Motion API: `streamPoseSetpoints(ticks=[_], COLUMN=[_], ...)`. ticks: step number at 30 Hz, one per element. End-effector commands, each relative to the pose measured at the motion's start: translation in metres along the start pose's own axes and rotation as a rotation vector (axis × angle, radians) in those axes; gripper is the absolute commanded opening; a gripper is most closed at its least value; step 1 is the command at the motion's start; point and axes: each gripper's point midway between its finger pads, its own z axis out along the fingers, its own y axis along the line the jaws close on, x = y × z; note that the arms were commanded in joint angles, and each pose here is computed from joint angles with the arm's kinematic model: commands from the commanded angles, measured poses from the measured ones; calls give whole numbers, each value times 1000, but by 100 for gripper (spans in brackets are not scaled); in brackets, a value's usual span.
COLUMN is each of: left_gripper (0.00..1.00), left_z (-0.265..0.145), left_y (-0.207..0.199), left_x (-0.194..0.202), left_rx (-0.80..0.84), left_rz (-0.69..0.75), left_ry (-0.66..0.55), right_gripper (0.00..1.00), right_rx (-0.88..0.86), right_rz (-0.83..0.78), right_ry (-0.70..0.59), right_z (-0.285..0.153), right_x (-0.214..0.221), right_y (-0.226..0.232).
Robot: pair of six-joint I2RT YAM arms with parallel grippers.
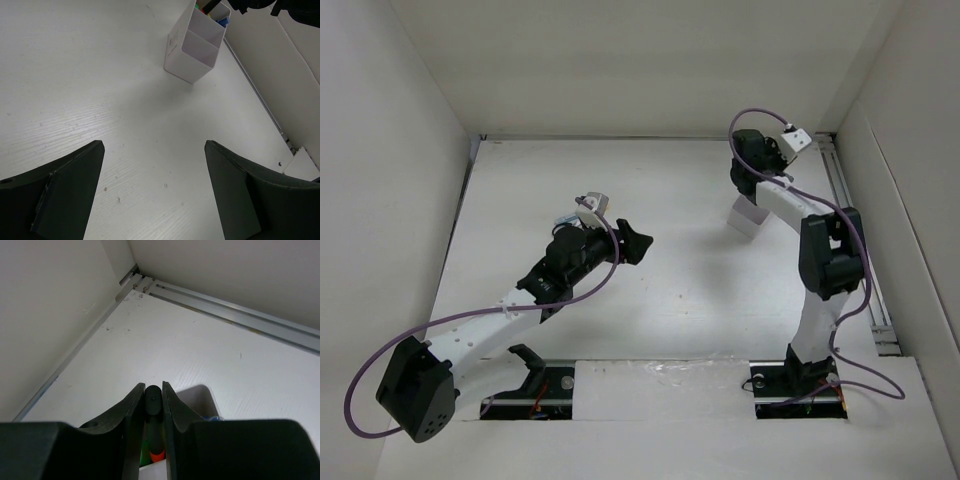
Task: Sort the stationery into containers
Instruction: Place the pen in the storage box.
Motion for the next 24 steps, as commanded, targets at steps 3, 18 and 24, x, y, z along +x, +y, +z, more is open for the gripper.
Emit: streamPoseSetpoints(ticks=[3, 18, 24], left_gripper=[79, 73, 64], left_z=[0, 1, 4], left_y=[-13, 20, 44], left_x=[-18, -17, -18], left_rx=[39, -135, -227], left_rz=[-6, -28, -41], left_ry=[-53, -71, -81], right_gripper=[34, 73, 54], right_rx=[-7, -204, -362], right_rz=[54, 237, 286], right_ry=[-47, 80, 289], right_z=[-24, -81, -118], right_x=[-17, -51, -38], right_y=[5, 13, 10])
